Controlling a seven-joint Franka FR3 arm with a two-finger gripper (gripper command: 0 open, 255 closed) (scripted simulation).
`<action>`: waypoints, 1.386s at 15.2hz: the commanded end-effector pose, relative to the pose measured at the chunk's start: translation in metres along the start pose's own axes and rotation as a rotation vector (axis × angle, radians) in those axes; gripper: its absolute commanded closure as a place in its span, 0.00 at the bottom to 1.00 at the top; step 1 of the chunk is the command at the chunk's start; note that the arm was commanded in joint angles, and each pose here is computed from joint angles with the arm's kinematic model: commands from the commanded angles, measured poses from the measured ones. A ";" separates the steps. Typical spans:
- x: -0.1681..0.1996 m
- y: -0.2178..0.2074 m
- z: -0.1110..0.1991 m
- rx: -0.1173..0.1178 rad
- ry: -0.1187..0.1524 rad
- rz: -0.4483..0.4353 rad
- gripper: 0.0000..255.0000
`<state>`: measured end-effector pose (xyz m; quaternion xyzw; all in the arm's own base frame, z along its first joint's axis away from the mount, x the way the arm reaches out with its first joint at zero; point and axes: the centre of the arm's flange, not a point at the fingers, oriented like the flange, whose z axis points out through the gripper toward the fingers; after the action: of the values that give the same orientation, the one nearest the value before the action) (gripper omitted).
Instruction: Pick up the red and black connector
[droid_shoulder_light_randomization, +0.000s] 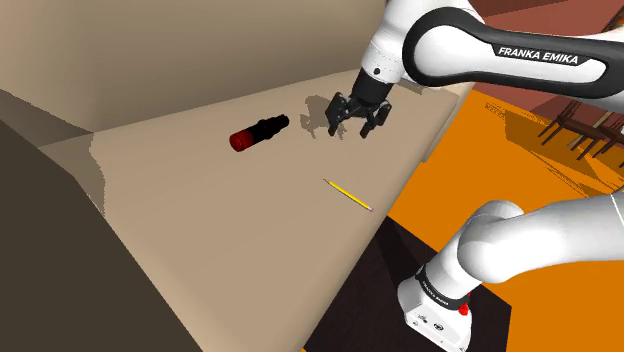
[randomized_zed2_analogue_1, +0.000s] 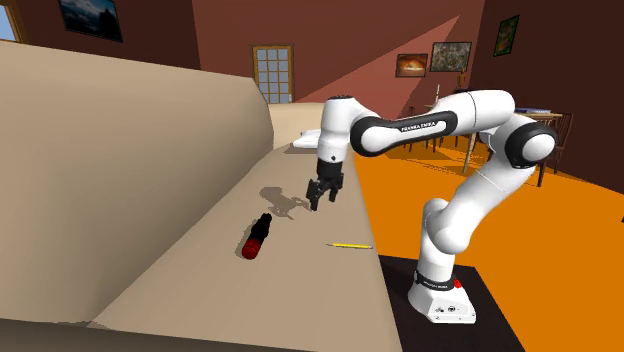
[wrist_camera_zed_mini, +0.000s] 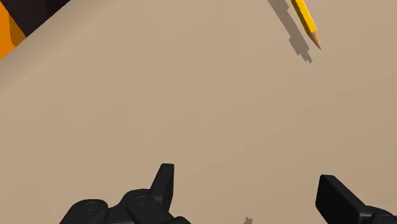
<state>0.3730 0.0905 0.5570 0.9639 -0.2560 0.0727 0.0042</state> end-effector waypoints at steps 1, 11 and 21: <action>0.004 -0.021 0.006 0.009 0.010 0.077 0.00; 0.053 -0.134 0.030 0.045 0.059 0.426 0.00; 0.079 -0.173 0.064 0.060 0.080 0.568 0.00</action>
<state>0.5344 0.1981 0.5161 0.8499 -0.5129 0.1161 -0.0345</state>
